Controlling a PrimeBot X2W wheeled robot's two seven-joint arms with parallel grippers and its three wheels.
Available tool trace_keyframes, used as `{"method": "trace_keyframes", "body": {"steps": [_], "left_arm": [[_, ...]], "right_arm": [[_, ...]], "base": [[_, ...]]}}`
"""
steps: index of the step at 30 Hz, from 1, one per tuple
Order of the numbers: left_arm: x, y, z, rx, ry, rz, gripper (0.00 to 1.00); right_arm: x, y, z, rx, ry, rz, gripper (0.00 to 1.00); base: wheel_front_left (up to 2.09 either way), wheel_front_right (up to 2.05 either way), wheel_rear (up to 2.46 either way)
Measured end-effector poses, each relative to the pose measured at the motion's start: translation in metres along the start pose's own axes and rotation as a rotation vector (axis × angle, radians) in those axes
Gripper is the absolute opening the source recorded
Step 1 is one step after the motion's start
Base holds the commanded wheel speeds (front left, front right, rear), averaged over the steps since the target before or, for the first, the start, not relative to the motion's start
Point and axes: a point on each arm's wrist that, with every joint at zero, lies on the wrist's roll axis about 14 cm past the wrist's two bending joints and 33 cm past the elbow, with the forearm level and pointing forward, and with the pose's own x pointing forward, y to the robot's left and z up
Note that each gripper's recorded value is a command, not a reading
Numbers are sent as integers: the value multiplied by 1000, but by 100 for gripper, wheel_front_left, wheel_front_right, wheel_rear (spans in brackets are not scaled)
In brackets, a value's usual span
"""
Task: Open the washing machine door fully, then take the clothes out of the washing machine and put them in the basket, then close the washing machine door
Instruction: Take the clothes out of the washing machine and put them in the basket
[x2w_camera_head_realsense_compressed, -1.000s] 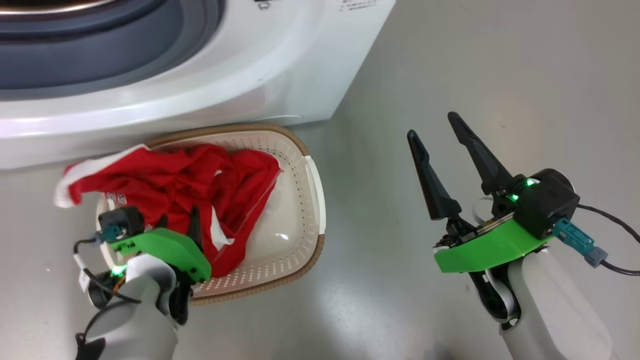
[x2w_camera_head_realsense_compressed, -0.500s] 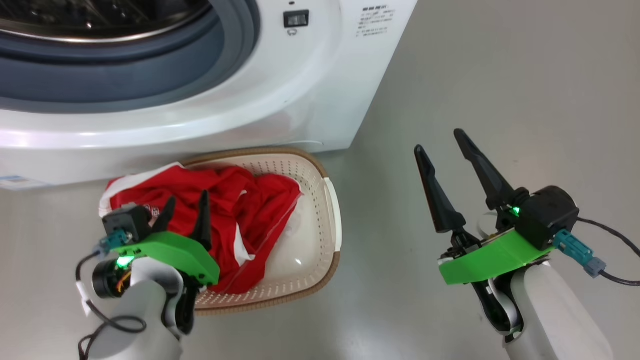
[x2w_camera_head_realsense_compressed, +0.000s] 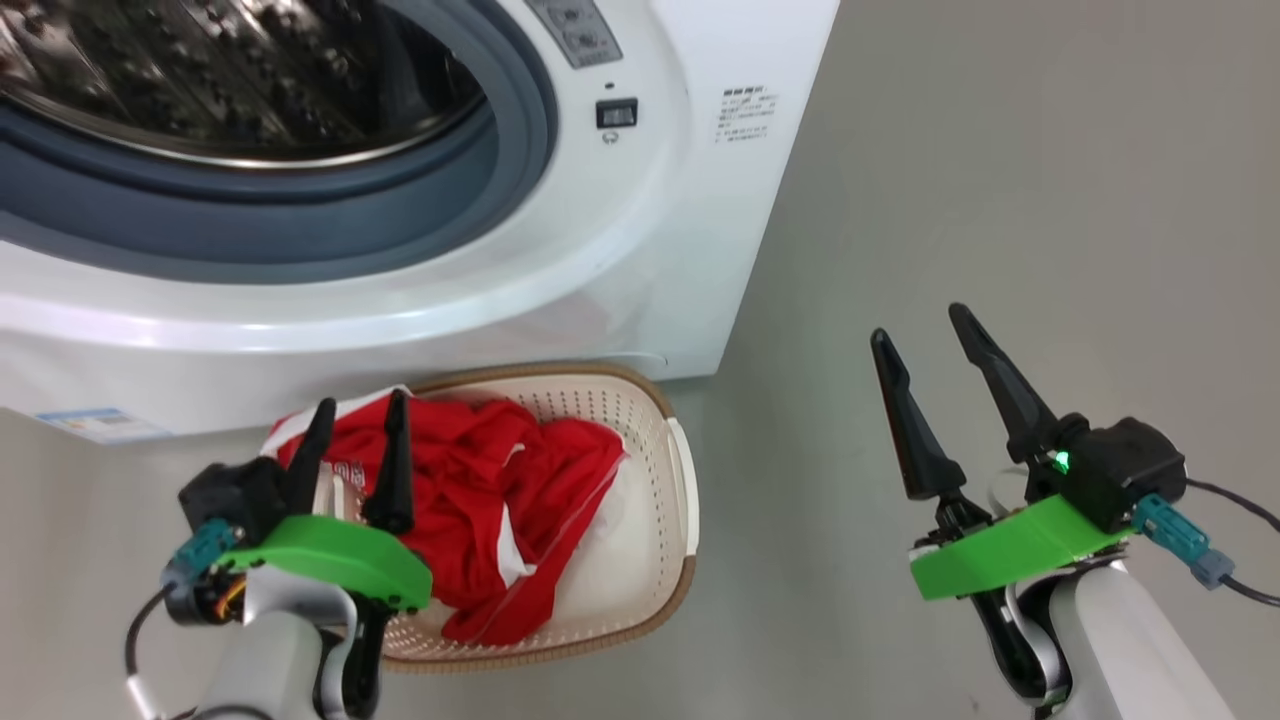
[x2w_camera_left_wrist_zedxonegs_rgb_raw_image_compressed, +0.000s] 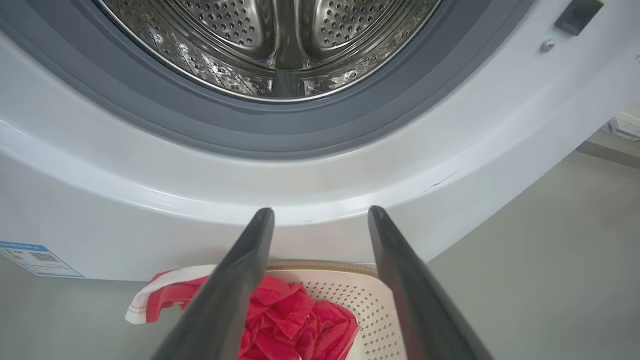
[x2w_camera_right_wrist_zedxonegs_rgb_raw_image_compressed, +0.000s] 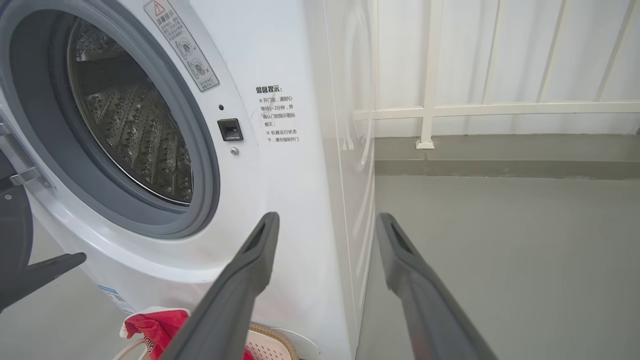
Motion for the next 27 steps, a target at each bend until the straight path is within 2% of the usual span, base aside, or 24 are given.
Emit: {"method": "trace_keyframes", "body": {"steps": [8,18,27], "left_arm": [[-25,0,38,-15,-126,-4,100],[-55,-17,77,-3,-255,-77,100],[-84,-26,100,93,-341,-103,100]], "right_arm": [[-19,-7,21,-8,-47,-37,100],[-45,-16,40,-24,-88,-79,100],[-69,-18,46,-53,-101,-94,100]], "base": [[0,0,0],[0,0,0],[0,0,0]]}}
